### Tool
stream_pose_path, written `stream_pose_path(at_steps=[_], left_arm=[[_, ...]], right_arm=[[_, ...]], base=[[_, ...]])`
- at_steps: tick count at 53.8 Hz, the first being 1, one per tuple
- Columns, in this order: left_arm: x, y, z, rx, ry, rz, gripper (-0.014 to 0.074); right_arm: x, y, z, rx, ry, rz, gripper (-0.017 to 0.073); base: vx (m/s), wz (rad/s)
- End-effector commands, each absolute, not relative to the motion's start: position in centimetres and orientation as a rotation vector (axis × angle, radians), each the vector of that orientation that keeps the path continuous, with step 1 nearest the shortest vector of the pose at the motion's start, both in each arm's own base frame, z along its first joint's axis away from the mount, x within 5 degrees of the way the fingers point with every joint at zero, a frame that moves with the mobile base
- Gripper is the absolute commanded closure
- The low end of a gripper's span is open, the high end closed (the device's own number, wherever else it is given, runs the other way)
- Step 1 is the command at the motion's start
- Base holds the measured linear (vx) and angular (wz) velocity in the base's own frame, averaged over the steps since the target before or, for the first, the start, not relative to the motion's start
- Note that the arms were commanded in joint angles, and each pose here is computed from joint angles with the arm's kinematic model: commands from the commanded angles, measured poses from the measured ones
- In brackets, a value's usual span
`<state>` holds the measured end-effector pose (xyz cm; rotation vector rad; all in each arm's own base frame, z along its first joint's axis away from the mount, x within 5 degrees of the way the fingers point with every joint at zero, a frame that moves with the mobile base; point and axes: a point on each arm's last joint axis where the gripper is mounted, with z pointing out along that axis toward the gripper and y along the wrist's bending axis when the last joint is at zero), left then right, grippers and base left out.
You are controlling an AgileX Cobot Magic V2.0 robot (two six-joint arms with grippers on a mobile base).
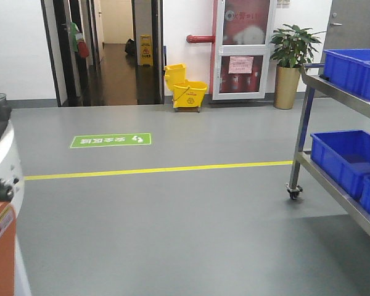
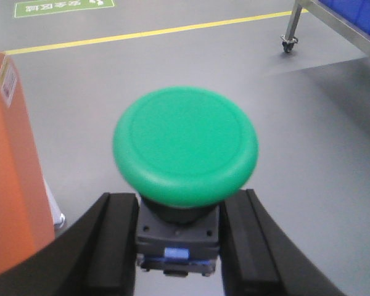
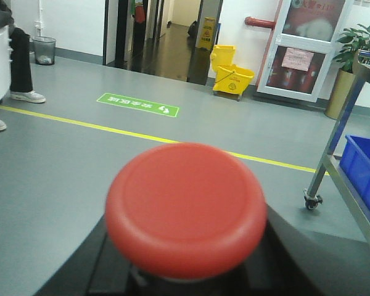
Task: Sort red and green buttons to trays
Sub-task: 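Drive the base to the shelf with the green and red trays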
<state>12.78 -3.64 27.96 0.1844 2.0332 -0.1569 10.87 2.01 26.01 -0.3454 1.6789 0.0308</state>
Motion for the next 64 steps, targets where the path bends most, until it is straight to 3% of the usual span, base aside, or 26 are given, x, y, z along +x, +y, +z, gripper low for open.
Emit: stream_pose_path(at_steps=[1, 64], left_arm=[[13.07, -4.13, 29.63, 0.2, 1.933, -0.206, 0.0595], [13.09, -4.13, 29.61, 0.2, 1.934, -0.206, 0.0595]], right_arm=[[11.0, 2.02, 27.18, -0.329, 1.647, 0.041, 0.0568], [11.0, 2.01, 27.18, -0.328, 1.647, 0.04, 0.0568]], base=[[0.58, -0.04], [0.55, -0.24]])
